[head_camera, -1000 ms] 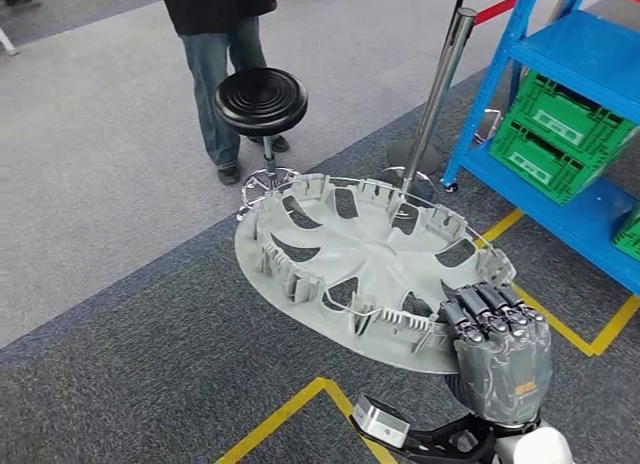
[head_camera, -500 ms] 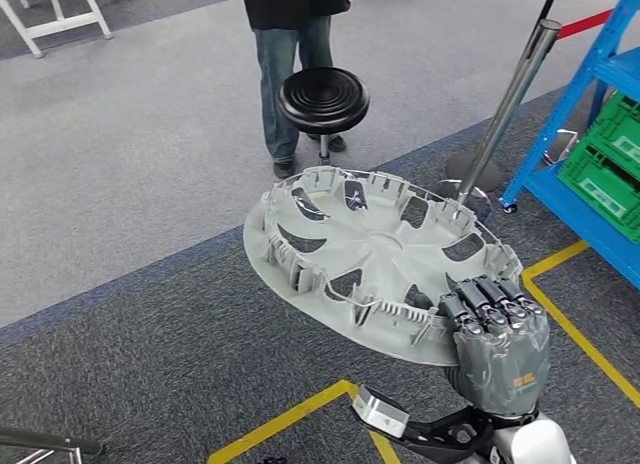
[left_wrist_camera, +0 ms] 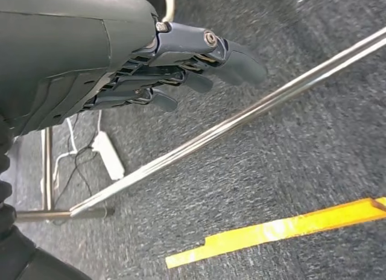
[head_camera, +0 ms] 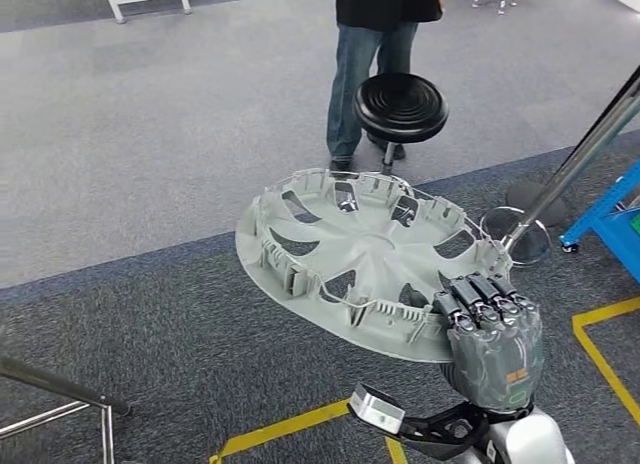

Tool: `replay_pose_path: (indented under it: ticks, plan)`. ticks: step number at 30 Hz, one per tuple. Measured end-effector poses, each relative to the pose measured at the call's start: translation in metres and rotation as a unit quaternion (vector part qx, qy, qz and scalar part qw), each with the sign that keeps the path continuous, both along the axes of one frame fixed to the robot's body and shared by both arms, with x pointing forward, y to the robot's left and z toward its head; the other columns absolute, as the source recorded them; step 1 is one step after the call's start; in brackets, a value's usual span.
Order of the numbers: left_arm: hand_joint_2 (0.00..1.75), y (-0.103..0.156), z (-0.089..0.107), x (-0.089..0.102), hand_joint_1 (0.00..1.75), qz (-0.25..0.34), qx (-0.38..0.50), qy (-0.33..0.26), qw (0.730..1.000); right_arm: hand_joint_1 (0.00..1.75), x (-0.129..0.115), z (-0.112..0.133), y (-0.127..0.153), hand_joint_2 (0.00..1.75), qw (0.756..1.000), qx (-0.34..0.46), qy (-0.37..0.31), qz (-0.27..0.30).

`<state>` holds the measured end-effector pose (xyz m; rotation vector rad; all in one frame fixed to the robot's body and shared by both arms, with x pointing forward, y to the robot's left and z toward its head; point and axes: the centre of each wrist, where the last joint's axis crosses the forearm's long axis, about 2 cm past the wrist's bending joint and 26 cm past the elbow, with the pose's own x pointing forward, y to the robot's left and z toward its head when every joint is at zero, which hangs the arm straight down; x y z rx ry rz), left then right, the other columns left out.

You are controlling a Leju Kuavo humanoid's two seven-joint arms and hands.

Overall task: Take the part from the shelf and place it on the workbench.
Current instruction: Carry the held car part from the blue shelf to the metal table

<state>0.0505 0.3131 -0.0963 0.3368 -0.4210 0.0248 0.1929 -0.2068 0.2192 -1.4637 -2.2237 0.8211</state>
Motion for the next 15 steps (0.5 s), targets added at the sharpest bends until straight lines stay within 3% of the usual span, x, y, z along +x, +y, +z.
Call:
replay_pose_path:
  ticks: [15]
  plan:
    - [1.75,-0.0001,-0.0014,-0.0028,0.00,-0.010,-0.006,0.009,1.000,1.75,-0.0010,-0.0019,0.0007,1.75,1.000,0.004,0.005,-0.003]
